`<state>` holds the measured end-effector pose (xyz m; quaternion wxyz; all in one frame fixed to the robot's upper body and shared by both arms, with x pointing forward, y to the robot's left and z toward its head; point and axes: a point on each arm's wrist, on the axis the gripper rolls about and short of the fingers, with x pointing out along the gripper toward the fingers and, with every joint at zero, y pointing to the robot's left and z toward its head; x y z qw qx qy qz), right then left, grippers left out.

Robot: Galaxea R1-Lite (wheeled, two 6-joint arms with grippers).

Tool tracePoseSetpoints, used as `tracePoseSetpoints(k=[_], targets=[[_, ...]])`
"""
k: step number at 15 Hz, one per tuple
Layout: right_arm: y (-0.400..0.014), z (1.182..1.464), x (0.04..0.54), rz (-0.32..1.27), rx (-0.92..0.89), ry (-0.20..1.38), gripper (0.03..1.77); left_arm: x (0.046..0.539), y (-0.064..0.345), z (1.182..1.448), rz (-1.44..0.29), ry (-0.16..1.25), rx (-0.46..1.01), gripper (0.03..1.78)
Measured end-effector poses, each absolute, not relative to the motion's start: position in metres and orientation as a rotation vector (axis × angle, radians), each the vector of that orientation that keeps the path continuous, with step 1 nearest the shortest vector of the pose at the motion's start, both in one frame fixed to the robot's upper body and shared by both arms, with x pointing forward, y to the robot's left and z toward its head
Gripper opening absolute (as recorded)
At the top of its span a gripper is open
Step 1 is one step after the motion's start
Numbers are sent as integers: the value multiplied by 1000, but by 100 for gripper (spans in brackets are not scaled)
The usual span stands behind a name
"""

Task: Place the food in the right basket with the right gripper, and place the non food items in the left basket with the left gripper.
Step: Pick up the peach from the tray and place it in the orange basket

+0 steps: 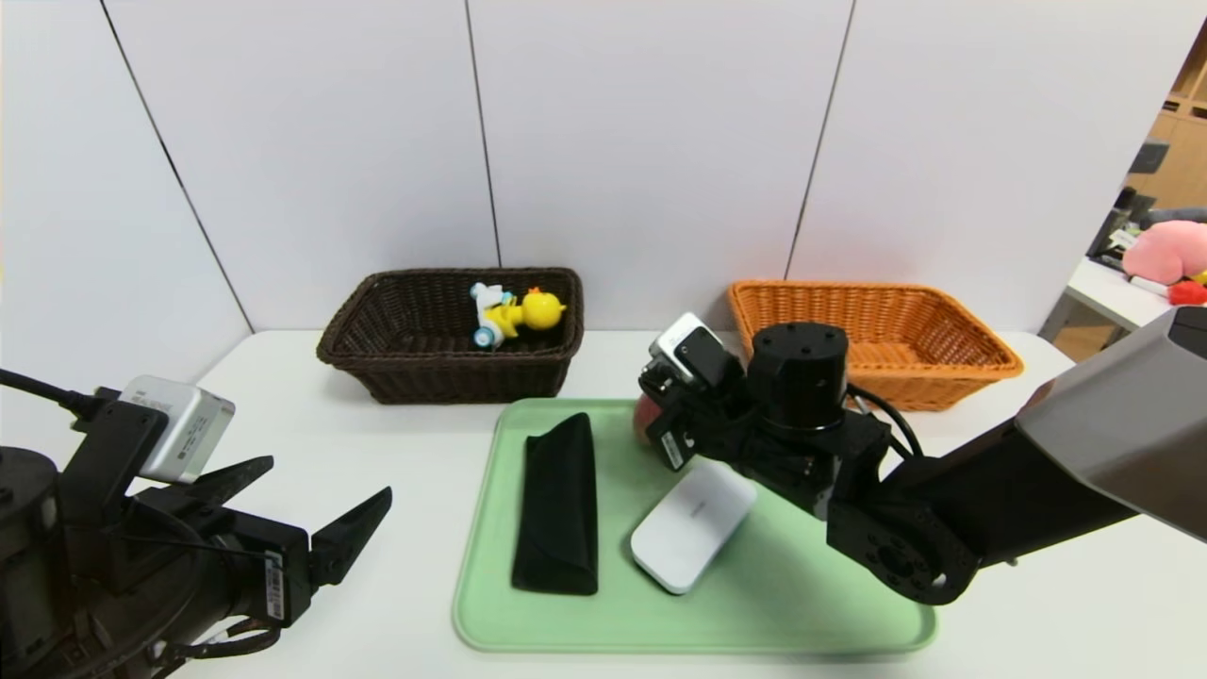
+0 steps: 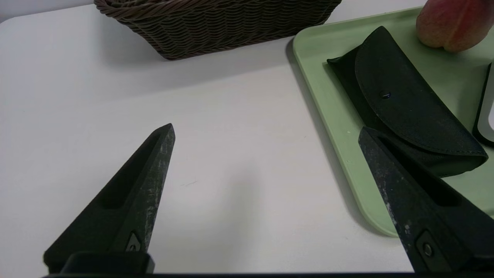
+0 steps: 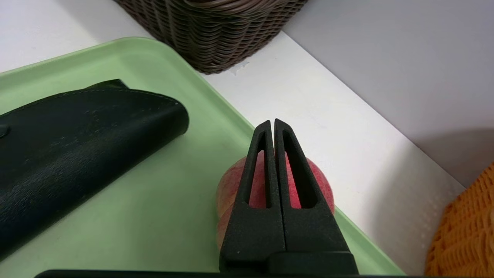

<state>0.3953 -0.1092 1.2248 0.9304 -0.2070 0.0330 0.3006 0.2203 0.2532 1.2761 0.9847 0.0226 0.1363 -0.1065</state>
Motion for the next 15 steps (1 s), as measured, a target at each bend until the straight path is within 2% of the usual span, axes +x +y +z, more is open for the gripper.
tracePoseSetpoints(k=[4, 7, 11, 15], targets=[[-102, 1233, 397, 578, -420, 38, 67, 220, 253, 1276, -216, 274, 45, 169], [-98, 1242, 392, 587, -415, 16, 100, 220, 253, 1276, -216, 275, 45, 169], [-100, 1262, 374, 598, -441, 85, 129, 219, 254, 1277, -216, 269, 42, 169], [-107, 1300, 366, 557, -458, 180, 146, 217, 255, 1278, -217, 263, 39, 169]])
